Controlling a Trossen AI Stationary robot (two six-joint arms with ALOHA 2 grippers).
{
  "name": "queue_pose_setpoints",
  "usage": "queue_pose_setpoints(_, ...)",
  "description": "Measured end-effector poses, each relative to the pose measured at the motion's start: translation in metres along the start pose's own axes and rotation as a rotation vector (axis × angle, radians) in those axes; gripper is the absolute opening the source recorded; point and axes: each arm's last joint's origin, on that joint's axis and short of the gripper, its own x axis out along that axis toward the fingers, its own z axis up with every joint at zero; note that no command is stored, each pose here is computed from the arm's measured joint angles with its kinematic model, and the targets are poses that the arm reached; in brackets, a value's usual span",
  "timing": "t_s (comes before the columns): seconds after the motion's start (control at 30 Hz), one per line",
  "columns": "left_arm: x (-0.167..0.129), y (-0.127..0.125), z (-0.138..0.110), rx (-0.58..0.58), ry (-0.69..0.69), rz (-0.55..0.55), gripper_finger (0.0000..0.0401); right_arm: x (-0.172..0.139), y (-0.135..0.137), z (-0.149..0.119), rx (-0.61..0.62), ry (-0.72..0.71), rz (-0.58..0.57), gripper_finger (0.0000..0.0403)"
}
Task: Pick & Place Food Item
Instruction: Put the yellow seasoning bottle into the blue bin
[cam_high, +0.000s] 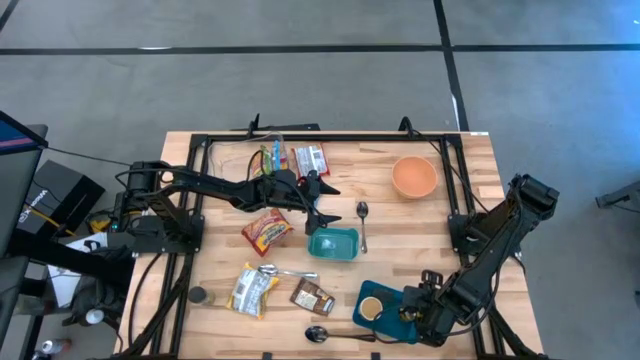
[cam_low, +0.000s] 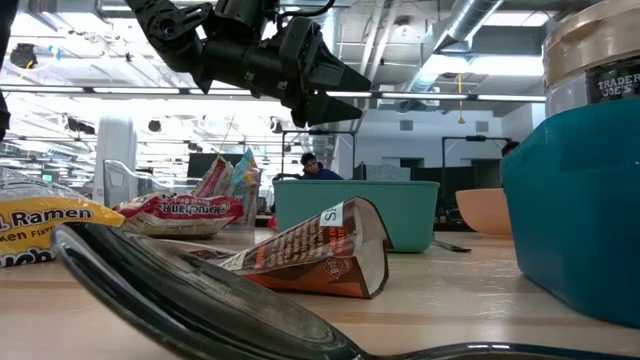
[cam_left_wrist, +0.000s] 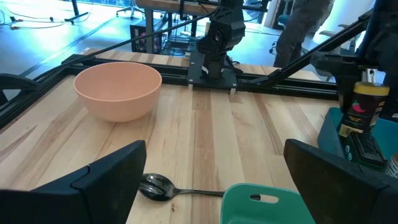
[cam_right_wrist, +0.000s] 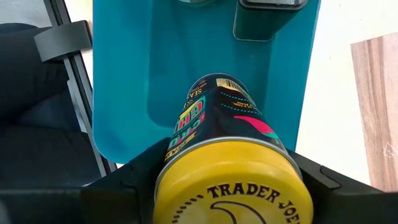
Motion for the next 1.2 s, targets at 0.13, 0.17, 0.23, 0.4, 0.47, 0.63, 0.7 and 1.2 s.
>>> queue_pose_setpoints(0.13,0.0,0.0001,0.0,0.0,0.0,0.0,0.0374,0.0,0.0,0.0001,0.0,0.0,0.0,0.0229)
queue_pose_setpoints(0.17,0.0,0.0001,0.0,0.0,0.0,0.0,0.0374,0.0,-0.0001,0.0003,0.001,0.0,0.0,0.0229)
queue_pose_setpoints(0.23,0.0,0.0001,0.0,0.0,0.0,0.0,0.0374,0.0,-0.0007,0.0014,0.007,-0.001,-0.001,0.0229)
queue_pose_setpoints(0.4,0.0,0.0001,0.0,0.0,0.0,0.001,0.0374,0.0002,-0.0014,0.0024,0.034,-0.001,-0.004,0.0232)
queue_pose_setpoints(0.47,0.0,0.0,0.0,0.0,0.0,0.0,0.0374,0.0003,-0.0021,0.0034,0.039,-0.001,-0.006,0.0238)
queue_pose_setpoints(0.63,0.0,0.0,0.0,0.0,0.0,0.0,0.0374,0.0002,-0.0028,0.0031,0.039,0.002,-0.014,0.0258)
queue_pose_setpoints(0.7,0.0,0.0,0.0,0.0,0.0,0.0,0.0374,0.0002,-0.0032,0.0029,0.038,0.004,-0.017,0.0263)
queue_pose_setpoints(1.2,0.0,0.0001,0.0,0.0,0.0,0.001,0.0374,0.0001,-0.0033,0.0021,0.017,0.022,-0.014,0.0266)
